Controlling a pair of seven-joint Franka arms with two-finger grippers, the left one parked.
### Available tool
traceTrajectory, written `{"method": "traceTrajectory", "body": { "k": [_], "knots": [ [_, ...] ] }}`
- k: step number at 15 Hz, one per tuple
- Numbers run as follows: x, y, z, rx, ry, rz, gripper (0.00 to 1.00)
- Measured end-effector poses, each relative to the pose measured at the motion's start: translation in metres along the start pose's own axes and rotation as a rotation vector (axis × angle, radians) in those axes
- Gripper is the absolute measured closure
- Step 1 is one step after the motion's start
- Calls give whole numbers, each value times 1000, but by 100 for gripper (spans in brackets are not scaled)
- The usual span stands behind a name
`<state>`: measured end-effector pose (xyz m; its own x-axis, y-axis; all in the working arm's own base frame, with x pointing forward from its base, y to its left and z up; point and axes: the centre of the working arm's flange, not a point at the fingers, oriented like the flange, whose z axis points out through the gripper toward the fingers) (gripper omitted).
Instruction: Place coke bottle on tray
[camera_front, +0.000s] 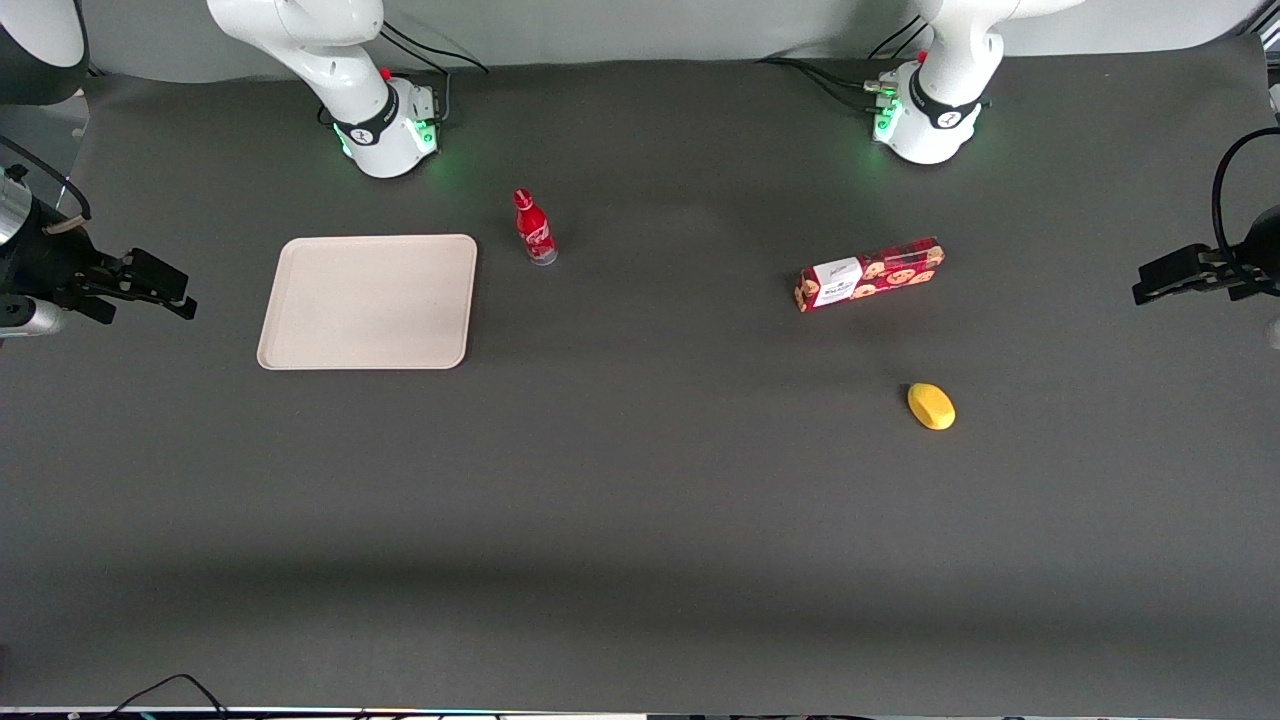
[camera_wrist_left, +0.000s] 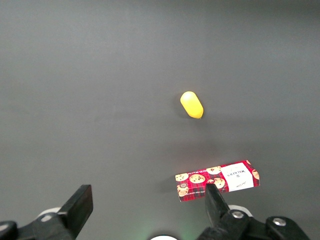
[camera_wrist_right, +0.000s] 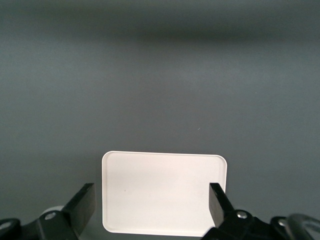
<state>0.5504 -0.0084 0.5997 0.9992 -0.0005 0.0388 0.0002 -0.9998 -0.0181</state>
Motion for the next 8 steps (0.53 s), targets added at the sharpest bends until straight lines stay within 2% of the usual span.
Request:
{"method": "traceTrajectory", "body": {
  "k": [8],
  "knots": [
    [-1,-15,1,1,-7,-20,0]
  ]
}}
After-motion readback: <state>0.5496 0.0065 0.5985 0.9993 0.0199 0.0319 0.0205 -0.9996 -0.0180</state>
